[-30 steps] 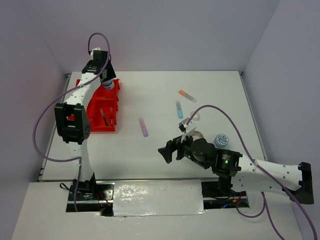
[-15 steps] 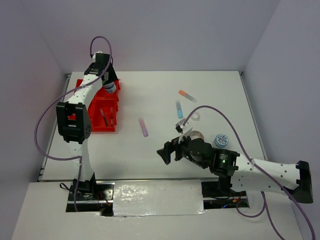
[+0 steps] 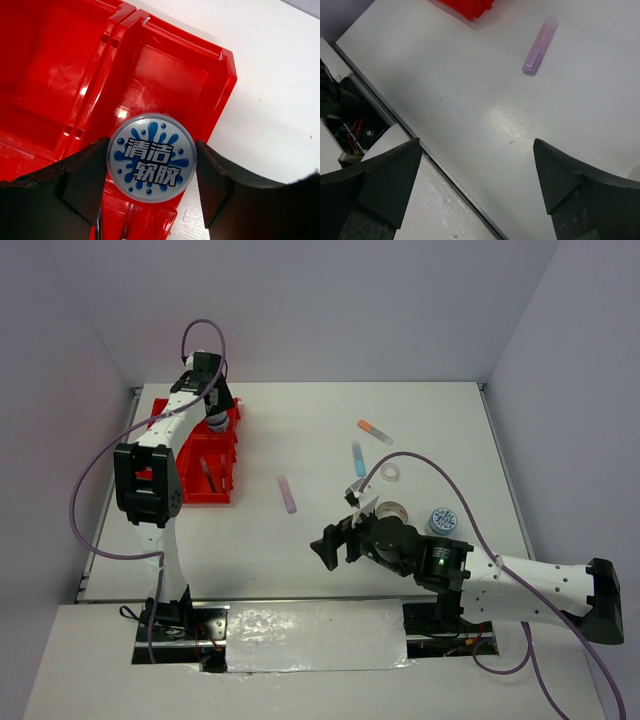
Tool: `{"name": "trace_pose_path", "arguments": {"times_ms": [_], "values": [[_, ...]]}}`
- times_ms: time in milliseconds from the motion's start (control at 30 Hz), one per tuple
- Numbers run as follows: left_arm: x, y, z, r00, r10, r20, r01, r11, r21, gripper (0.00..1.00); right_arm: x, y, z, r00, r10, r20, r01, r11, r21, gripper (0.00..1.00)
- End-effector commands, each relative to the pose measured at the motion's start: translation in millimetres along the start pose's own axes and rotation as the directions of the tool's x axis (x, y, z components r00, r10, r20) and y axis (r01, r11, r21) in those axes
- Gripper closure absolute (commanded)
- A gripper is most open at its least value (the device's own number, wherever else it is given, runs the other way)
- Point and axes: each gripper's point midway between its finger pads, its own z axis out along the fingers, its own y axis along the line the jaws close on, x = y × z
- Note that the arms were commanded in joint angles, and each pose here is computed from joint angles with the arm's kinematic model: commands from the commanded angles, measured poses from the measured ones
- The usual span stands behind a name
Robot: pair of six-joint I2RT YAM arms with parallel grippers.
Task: Sort the stationery into containers
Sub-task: Place the stationery in the storage box.
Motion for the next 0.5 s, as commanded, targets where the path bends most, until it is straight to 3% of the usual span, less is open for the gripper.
{"name": "trace_pose_path", "arguments": {"times_ms": [0,333,433,467], "values": [[-26.7,-5.2,-14.2,0.995,-0.046,0.083,0.044,0.999,0.027,0.99,-27.3,11.9,0.0,0.997,0.021,0.073,-0.018,0.999,-0.037,0.00],[-5.2,-4.0,3.8,0.999,-0.033,0.030,0.033,0.999,0.004,0.74,-23.3,11.4,-1.0,0.997,0.024,0.070,-0.021,0.999,-0.042,0.00],[-7.2,-6.2,3.6,0.999,-0.035,0.031,0.034,0.999,0.017,0.58,-23.7,11.4,-0.5,0.997,0.024,0.070,-0.021,0.999,-0.040,0.00],[-7.4,-6.6,3.2,0.999,-0.038,0.032,0.038,0.999,0.019,0.45,-24.1,11.3,-0.6,0.997,0.024,0.071,-0.021,0.999,-0.039,0.00]]}}
